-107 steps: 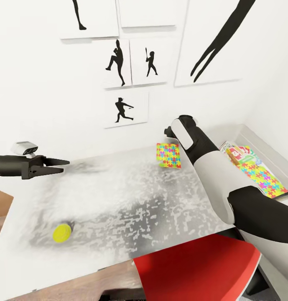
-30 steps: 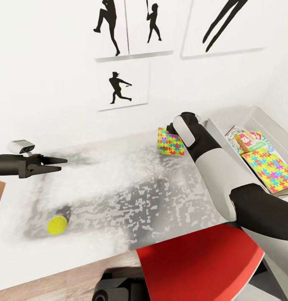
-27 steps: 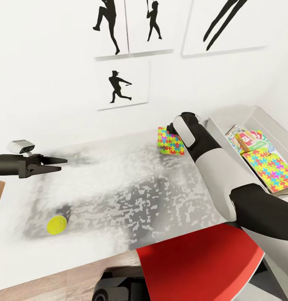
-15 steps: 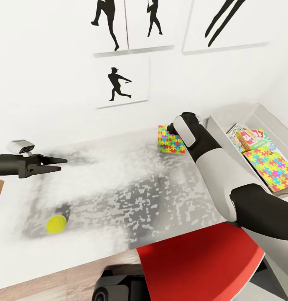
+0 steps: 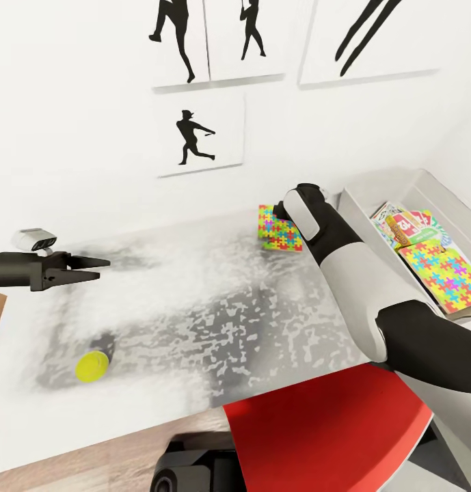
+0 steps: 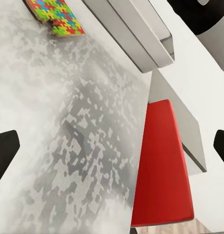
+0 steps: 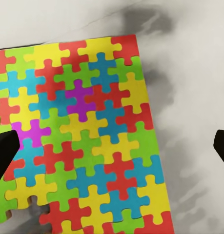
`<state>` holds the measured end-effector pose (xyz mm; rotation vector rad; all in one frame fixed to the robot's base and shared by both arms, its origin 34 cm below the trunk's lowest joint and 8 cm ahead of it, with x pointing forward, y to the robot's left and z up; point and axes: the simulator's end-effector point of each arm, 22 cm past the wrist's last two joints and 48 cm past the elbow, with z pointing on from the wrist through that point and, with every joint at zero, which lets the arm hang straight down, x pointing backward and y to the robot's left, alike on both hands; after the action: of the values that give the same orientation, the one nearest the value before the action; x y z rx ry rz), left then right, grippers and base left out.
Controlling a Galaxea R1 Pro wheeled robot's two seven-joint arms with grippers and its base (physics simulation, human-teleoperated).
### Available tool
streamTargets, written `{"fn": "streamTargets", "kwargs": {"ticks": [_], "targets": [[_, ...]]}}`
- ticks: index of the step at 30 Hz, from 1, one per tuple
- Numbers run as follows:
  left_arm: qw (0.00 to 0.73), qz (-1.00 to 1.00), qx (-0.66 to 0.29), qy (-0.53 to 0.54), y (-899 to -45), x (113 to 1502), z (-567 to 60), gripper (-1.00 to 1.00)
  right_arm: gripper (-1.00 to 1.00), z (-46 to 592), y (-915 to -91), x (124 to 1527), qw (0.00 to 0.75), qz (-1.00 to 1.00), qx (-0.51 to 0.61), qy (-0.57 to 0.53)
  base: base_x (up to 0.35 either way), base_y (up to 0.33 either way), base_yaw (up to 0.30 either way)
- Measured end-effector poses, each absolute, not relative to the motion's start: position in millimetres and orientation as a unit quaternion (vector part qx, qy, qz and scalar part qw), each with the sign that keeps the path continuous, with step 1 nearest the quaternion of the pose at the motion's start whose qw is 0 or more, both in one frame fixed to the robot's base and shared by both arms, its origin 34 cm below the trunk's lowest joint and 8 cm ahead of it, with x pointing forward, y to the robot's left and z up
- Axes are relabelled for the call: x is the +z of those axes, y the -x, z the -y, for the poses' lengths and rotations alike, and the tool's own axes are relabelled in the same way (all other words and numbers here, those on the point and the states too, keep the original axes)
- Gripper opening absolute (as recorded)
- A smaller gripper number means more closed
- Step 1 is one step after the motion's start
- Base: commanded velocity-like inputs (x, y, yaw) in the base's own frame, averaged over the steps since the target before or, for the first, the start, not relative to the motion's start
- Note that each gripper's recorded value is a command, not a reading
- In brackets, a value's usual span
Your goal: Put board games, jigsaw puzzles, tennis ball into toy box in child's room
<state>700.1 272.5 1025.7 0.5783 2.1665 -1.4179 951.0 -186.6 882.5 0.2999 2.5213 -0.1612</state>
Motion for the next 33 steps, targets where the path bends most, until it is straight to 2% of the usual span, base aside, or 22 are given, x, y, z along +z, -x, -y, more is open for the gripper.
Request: {"fn": "streamTargets", "kwargs": {"ticks": [33], "targets": [[0.242, -0.792, -0.520, -0.211, -700.0, 1025.2, -271.6, 1.00, 1.00, 188.1, -950.3, 880.8, 0.291, -0.948, -0.061, -0.113, 0.000, 0.000, 0.000]]}}
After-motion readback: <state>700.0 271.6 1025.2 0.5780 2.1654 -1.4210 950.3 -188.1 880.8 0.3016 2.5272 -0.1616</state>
